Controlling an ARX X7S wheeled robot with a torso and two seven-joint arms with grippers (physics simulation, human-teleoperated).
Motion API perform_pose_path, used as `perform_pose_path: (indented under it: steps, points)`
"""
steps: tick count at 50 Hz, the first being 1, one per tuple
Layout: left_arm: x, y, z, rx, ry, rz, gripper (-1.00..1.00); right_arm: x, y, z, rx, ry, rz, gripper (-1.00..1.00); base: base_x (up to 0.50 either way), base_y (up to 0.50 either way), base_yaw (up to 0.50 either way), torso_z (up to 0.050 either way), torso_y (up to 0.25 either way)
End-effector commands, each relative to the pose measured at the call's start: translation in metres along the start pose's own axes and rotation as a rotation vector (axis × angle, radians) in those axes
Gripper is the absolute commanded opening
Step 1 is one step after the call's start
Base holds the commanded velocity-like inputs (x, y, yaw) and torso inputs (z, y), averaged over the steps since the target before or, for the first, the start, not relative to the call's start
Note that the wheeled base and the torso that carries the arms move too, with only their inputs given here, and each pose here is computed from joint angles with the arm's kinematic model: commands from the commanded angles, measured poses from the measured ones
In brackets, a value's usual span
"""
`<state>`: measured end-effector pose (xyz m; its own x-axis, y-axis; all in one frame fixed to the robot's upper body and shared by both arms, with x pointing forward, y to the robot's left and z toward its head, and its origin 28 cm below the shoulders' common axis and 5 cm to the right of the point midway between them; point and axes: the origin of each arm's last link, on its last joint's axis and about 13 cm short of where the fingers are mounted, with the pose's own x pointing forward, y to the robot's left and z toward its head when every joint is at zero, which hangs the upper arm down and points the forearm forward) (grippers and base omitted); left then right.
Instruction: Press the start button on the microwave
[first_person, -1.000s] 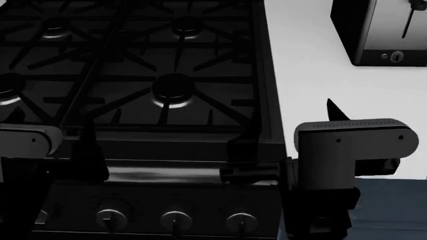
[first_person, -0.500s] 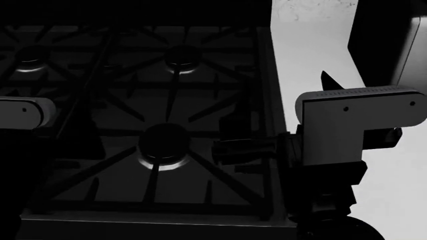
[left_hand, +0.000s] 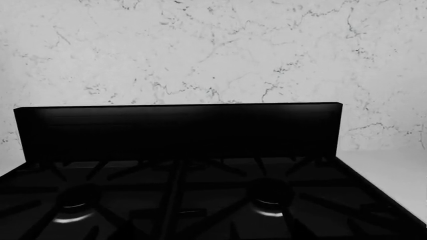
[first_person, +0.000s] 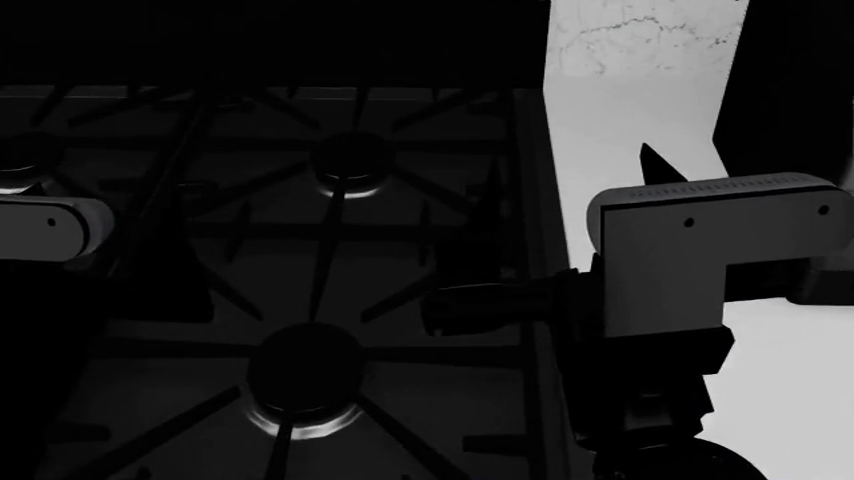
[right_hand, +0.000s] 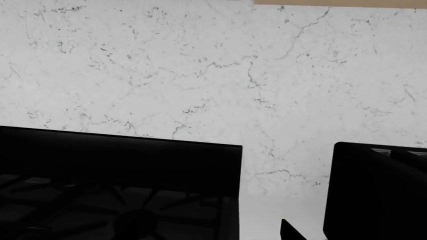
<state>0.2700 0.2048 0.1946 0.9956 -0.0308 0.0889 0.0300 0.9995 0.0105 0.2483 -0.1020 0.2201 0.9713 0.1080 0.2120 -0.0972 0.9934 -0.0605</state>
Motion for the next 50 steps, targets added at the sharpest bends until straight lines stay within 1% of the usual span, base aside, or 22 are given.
perform_pose_path:
  steps: [1,20,23,24,26,28,29,30,31,33,35,36,38,39,40,41,42,43,44,45,47,50]
  points:
    - [-0.001,0.001,-0.002,0.0,0.001,0.007,1.0,-0.003,0.0,-0.002,0.005,-0.003,-0.011,1.0,0.0,0.0,0.0,0.0,0.0]
    - [0.0,-0.001,-0.002,0.003,0.003,0.005,1.0,-0.006,-0.001,-0.003,0.018,-0.011,-0.014,1.0,-0.04,0.0,0.0,0.0,0.0]
    - [0.0,-0.001,-0.003,0.001,0.005,0.007,1.0,-0.005,-0.002,-0.002,0.039,0.01,-0.033,1.0,0.0,0.0,0.0,0.0,0.0]
    - [0.0,-0.001,-0.003,0.001,0.007,0.008,1.0,-0.006,-0.002,0.001,0.026,0.003,-0.045,1.0,0.0,0.0,0.0,0.0,0.0]
    - [0.0,0.0,-0.003,0.001,0.008,0.009,1.0,-0.008,-0.001,0.008,-0.008,-0.019,-0.062,1.0,0.0,0.0,0.0,0.0,0.0]
    - [0.001,0.0,-0.004,0.0,0.008,0.011,1.0,-0.01,0.0,0.023,-0.093,-0.068,-0.13,1.0,0.0,0.0,0.0,0.0,0.0]
    - [0.001,0.0,-0.003,0.0,0.007,0.01,1.0,-0.011,0.001,0.027,-0.085,-0.093,-0.102,1.0,0.0,0.0,0.0,0.0,0.0]
    - [0.001,-0.001,-0.003,-0.002,0.006,0.009,1.0,-0.013,0.003,0.035,-0.089,-0.11,-0.132,1.0,0.0,0.0,0.0,0.0,0.0]
    - [0.001,-0.001,-0.003,-0.003,0.006,0.008,1.0,-0.014,0.003,0.039,-0.101,-0.129,-0.117,1.0,0.0,0.0,0.0,0.0,0.0]
    - [0.001,-0.001,-0.002,-0.004,0.006,0.007,1.0,-0.018,0.006,0.057,-0.138,-0.19,-0.158,1.0,0.0,0.0,0.0,0.0,0.0]
    - [0.001,0.0,-0.002,-0.007,0.006,0.01,1.0,-0.021,0.008,0.069,-0.161,-0.22,-0.162,1.0,0.0,0.0,0.0,0.0,0.0]
    - [0.001,0.0,-0.002,-0.007,0.006,0.01,1.0,-0.023,0.009,0.074,-0.176,-0.234,-0.124,1.0,0.0,0.0,0.0,0.0,0.0]
    - [0.002,0.0,-0.002,-0.007,0.004,0.009,1.0,-0.022,0.01,0.083,-0.19,-0.24,-0.085,1.0,0.0,0.0,0.0,0.0,0.0]
    - [0.002,0.0,-0.002,-0.006,0.003,0.009,1.0,-0.022,0.01,0.087,-0.179,-0.251,-0.077,1.0,0.0,0.0,0.0,0.0,0.0]
    - [0.002,0.0,-0.001,-0.008,0.002,0.008,1.0,-0.023,0.01,0.093,-0.151,-0.28,-0.039,1.0,0.0,0.0,0.0,0.0,0.0]
    - [0.001,0.001,-0.001,-0.008,0.002,0.006,1.0,-0.023,0.009,0.099,-0.209,-0.301,-0.012,1.0,0.0,0.0,0.0,0.0,0.0]
    - [0.001,0.001,-0.001,-0.008,0.002,0.007,1.0,-0.024,0.01,0.102,-0.214,-0.315,0.018,1.0,0.0,0.0,0.0,0.0,0.0]
    - [0.002,0.001,-0.001,-0.009,0.002,0.008,1.0,-0.023,0.009,0.11,-0.198,-0.344,-0.009,1.0,0.0,0.0,0.0,0.0,0.0]
    - [0.002,0.002,-0.001,-0.01,0.003,0.008,1.0,-0.021,0.009,0.118,-0.13,-0.354,0.004,1.0,0.0,0.0,0.0,0.0,0.0]
    - [0.002,0.002,-0.002,-0.009,0.004,0.007,1.0,-0.022,0.008,0.126,-0.132,-0.377,-0.008,1.0,0.0,0.0,0.0,0.0,0.0]
    - [0.003,0.002,-0.002,-0.009,0.005,0.006,1.0,-0.022,0.007,0.142,-0.171,-0.381,-0.037,1.0,0.0,0.0,0.0,0.0,0.0]
    - [0.003,0.001,-0.002,-0.009,0.002,0.003,1.0,-0.024,0.005,0.163,-0.184,-0.398,-0.015,1.0,0.0,0.0,0.0,0.0,0.0]
